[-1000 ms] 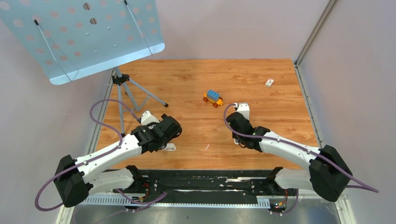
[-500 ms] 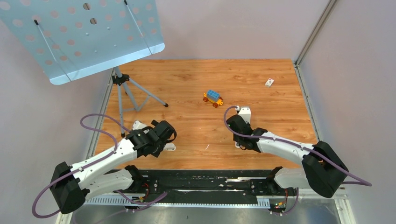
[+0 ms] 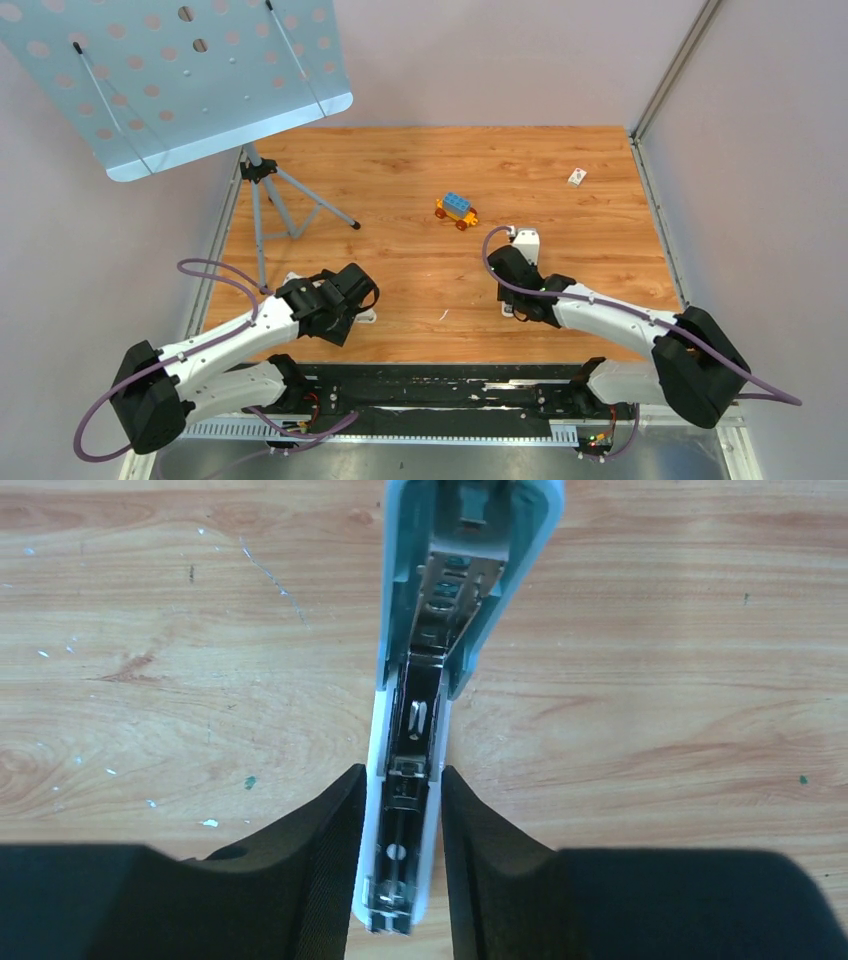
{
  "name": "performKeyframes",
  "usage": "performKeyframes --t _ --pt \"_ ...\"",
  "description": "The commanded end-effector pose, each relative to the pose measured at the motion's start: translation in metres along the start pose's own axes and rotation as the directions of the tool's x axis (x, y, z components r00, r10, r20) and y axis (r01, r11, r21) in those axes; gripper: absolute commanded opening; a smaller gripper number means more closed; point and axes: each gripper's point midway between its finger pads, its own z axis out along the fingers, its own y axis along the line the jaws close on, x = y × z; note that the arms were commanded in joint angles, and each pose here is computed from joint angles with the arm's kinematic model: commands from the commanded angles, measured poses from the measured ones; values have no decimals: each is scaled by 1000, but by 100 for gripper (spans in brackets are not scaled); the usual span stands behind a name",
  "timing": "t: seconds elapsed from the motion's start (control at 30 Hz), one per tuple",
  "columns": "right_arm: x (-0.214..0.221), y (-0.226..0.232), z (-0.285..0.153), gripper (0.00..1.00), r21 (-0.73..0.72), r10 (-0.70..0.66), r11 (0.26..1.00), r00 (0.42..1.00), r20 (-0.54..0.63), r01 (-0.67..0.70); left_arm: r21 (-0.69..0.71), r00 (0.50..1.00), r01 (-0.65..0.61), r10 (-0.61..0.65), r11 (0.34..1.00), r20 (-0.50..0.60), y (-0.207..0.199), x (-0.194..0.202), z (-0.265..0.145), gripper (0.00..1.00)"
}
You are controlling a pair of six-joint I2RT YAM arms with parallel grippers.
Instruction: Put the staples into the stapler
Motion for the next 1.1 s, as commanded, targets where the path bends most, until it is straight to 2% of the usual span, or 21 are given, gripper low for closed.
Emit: performKeyframes --t 0.0,0.2,0.43,0.77,0.87,1.07 --pt "-3 -7 -8 38 1 33 999 999 6 -33 -41 999 53 -53 998 15 9 -2 6 83" --pt "-11 -4 -24 40 -46 49 998 999 13 -49 -59 997 66 -67 996 -25 7 10 10 80" --pt "-31 4 -55 43 -178 101 980 992 78 -85 -110 997 59 -64 992 -38 7 19 13 73" --pt "-38 -1 -71 44 -229 133 968 981 139 -99 -125 996 63 -72 990 -62 3 32 24 66" --pt "-36 1 -71 44 -238 129 967 983 131 -96 -126 997 42 -50 991 -57 0 31 22 57" --pt "-38 7 -75 45 -277 132 956 983 128 -92 -132 999 0 -6 991 -51 0 27 16 29"
